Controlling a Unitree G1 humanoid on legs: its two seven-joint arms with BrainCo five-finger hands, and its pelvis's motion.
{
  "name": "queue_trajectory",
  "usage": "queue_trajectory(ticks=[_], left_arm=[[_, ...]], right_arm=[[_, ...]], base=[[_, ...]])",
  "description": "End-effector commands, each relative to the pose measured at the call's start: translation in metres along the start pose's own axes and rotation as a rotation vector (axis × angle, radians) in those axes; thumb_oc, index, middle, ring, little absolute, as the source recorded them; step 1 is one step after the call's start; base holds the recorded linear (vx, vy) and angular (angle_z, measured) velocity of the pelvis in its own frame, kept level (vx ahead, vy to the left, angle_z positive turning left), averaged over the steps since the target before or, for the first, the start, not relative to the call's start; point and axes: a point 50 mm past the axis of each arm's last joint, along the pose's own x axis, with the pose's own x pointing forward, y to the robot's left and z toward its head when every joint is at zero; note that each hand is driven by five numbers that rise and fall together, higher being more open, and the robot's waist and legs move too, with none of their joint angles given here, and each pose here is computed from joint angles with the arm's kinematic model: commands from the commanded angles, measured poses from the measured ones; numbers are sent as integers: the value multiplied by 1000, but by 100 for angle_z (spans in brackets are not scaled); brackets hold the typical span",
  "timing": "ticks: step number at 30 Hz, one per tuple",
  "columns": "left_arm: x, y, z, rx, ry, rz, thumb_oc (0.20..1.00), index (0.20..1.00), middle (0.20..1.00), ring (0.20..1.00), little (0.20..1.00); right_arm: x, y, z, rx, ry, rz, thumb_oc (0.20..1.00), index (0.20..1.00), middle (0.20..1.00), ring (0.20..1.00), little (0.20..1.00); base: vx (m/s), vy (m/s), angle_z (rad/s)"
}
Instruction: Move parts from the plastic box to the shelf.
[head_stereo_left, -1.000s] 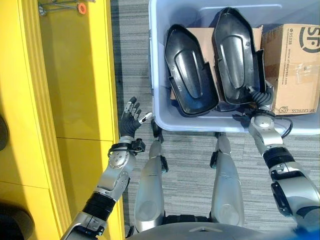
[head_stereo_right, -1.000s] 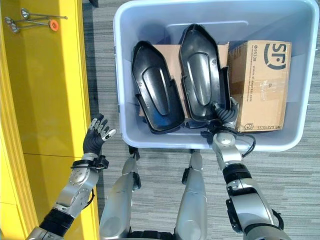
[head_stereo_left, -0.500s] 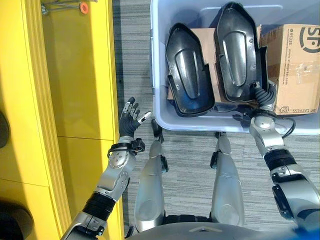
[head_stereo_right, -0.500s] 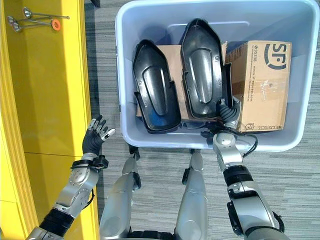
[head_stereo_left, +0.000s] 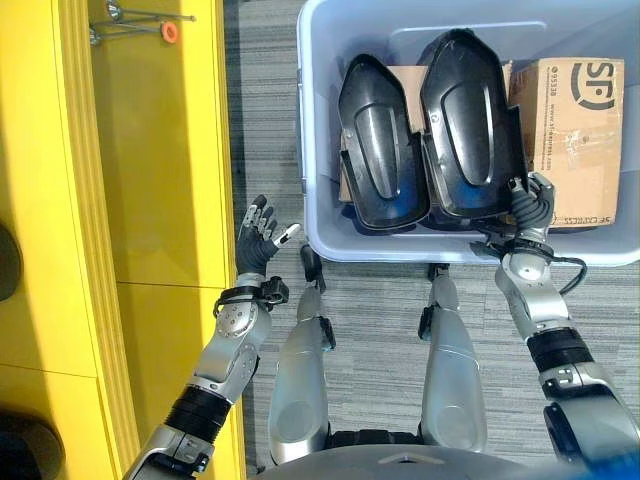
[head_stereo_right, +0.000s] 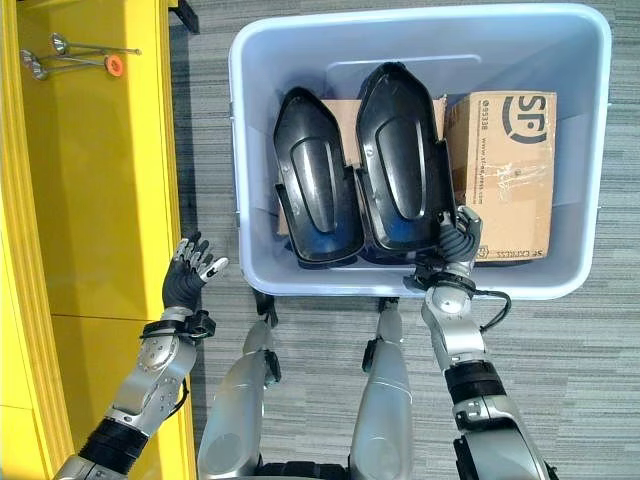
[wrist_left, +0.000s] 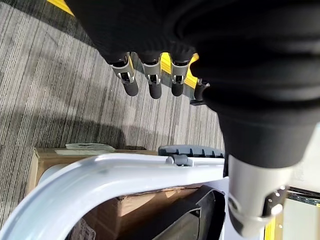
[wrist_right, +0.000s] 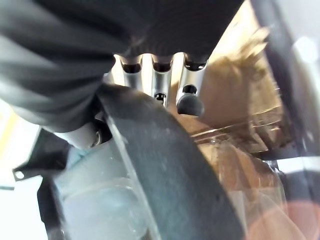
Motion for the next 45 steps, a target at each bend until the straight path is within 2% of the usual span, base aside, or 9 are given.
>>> queue_trajectory(ticks=[1, 15, 19, 21, 36, 40, 45], left_arm=[[-10, 11, 5, -3, -35, 25, 1000, 1000, 1000, 1000, 1000], [-19, 22, -4, 1, 17, 46, 1000, 1000, 1000, 1000, 1000], [-23, 28, -7, 13, 36, 63, 1000, 1000, 1000, 1000, 1000], [-27, 34, -11, 20, 61, 79, 1000, 1000, 1000, 1000, 1000], [-68, 78, -32, 1, 189, 255, 1000, 1000, 1000, 1000, 1000], [-78, 78, -40, -47, 217, 286, 1000, 1000, 1000, 1000, 1000], [-74, 68, -46, -51, 241, 240, 1000, 1000, 1000, 1000, 1000]], right_arm=[[0, 1, 29, 173, -149, -1, 200, 200, 200, 200, 200], [-20, 3, 50, 384, -220, 92, 200, 200, 200, 200, 200], [-29, 6, 55, 409, -239, 174, 200, 200, 200, 200, 200], [-38, 9, 46, 462, -183, 242, 200, 200, 200, 200, 200], [-74, -6, 5, 473, 72, 417, 200, 200, 200, 200, 200], [-71, 0, 8, 445, 77, 493, 200, 200, 200, 200, 200], [-64, -14, 10, 386, 47, 448, 200, 200, 200, 200, 200]], base=[[0, 0, 0], [1, 1, 0], [15, 1, 1], [61, 0, 2], [40, -59, 0], [-14, -202, -1], [-128, -132, 37]])
